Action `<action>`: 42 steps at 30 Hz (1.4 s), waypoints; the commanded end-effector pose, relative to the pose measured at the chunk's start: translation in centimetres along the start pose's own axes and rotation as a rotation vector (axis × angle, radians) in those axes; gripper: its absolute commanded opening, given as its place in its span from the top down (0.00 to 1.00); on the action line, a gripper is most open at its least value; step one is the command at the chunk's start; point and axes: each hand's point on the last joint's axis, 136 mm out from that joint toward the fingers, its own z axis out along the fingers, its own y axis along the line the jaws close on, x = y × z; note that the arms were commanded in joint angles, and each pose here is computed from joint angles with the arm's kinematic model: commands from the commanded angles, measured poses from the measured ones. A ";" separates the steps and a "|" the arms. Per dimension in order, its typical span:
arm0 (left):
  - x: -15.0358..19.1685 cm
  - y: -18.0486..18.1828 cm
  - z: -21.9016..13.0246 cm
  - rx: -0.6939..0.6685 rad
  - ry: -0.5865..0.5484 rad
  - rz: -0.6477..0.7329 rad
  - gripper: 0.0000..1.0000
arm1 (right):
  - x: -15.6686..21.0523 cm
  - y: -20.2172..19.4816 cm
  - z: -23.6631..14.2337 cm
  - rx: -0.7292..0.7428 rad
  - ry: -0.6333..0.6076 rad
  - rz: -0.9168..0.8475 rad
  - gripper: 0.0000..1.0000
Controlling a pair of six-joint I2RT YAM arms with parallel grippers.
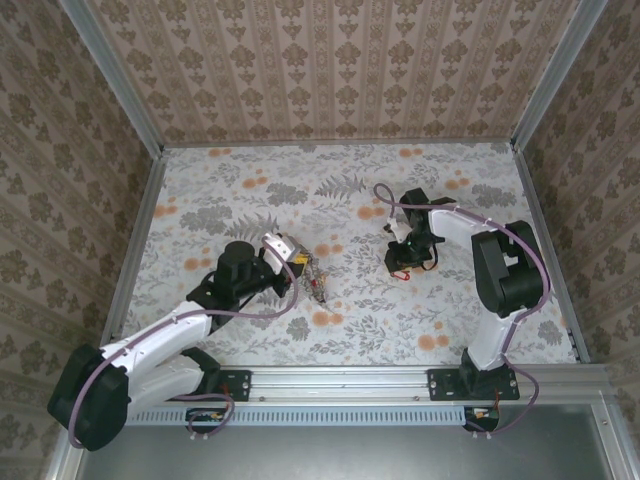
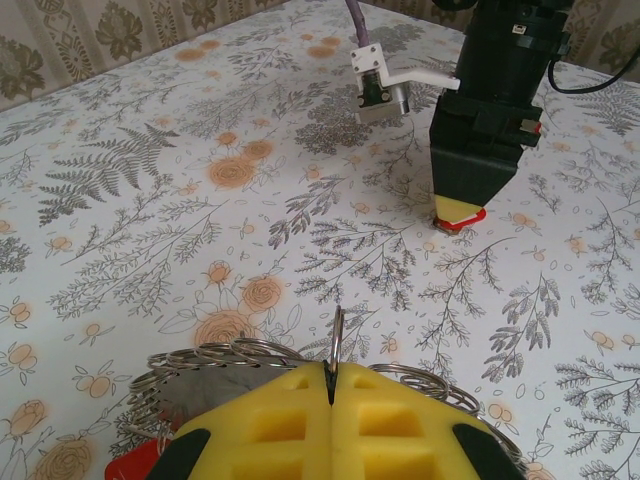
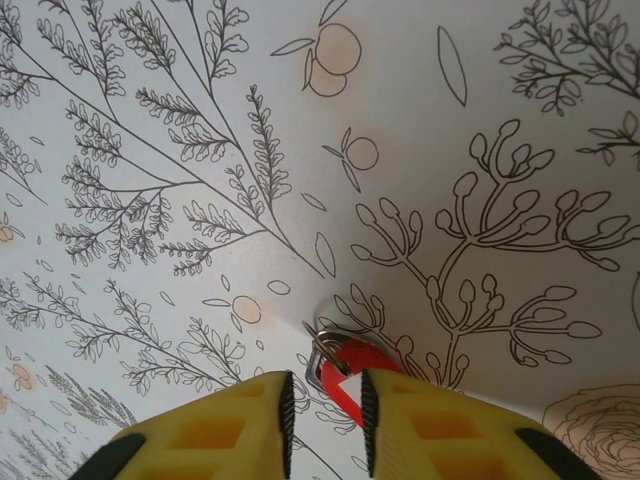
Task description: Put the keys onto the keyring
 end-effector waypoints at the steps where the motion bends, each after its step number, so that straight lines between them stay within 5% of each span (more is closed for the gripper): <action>1: -2.2 -0.1 -0.1 0.015 -0.062 0.000 1.00 | 0.6 0.4 0.6 -0.029 0.037 -0.009 0.74; 29: -1.9 -0.2 0.3 0.025 -0.054 -0.006 1.00 | -0.7 0.8 0.4 -0.044 0.053 -0.118 0.69; 42: -1.9 -0.2 0.4 0.029 -0.047 -0.009 1.00 | 0.0 1.4 0.2 -0.069 0.068 -0.120 0.76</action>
